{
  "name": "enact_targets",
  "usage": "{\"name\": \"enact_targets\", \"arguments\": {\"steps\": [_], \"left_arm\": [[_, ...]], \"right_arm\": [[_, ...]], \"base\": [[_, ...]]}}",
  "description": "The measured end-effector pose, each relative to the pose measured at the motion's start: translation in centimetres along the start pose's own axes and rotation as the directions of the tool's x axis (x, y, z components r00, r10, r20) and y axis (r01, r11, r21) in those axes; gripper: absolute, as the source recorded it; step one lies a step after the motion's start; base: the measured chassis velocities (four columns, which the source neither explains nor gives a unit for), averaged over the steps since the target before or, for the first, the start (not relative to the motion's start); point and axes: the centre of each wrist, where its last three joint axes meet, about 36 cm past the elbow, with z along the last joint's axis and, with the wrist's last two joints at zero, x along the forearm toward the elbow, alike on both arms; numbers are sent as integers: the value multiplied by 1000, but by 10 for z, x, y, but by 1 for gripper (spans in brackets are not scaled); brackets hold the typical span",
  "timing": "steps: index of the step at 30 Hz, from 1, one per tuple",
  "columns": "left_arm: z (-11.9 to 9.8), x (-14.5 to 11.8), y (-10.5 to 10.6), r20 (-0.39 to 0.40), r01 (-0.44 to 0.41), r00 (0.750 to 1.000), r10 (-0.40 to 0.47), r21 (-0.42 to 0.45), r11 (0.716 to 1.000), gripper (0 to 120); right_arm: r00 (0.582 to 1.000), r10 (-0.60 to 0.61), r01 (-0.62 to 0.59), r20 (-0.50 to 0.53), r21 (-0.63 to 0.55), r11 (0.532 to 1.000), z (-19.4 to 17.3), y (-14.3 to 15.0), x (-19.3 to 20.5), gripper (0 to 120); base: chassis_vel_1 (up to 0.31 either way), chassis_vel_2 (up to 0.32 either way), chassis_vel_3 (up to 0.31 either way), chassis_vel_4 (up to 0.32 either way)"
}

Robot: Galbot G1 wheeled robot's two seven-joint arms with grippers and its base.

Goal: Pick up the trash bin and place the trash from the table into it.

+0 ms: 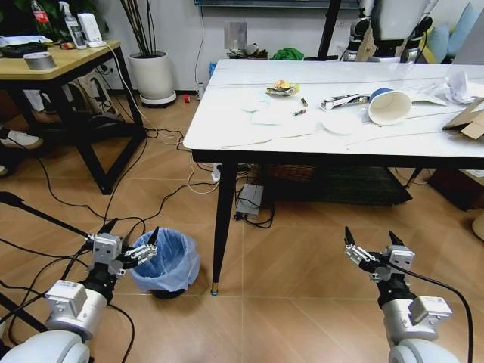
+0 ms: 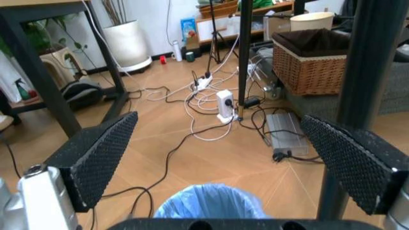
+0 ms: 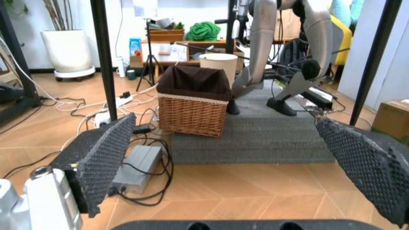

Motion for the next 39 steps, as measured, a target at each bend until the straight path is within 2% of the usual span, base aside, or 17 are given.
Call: {"name": "enact_targets", "arguments": {"steps": [20,24,27,29,30,34,36,39], "left_arm": [[2,-1,2,-9,15,1000,-15,7,1000,100],[2,-1,5,-55,49,997,-48,26,998,100],[-1,-5,12,-164,118,981,-101,96,988,100],[-4,-13,21,-246,194,957,-155,140,971,100],[-4,-13,21,-246,194,957,-155,140,971,100],[2,-39,46,-334,304,908,-252,115,946,100],[4,-47,50,-351,321,899,-262,119,940,100],[6,-67,61,-420,358,870,-258,179,916,100]], "right_arm": [[1000,3,-3,1,3,1000,1,-1,3,100],[1000,3,-3,-1,3,1000,1,-1,3,100],[1000,3,-3,-5,2,1000,3,-2,3,100],[1000,3,-3,-9,1,1000,5,-2,2,100],[1000,3,-3,-9,1,1000,5,-2,2,100],[1000,3,-4,-12,-9,1000,7,-2,1,100],[1000,4,-4,-11,-13,1000,8,-3,1,100],[1000,5,-5,-15,-22,1000,9,-3,-1,100]], "base": [[0,0,0,0],[0,0,0,0],[0,0,0,0],[0,0,0,0],[0,0,0,0],[0,0,0,0],[0,0,0,0],[0,0,0,0]]}}
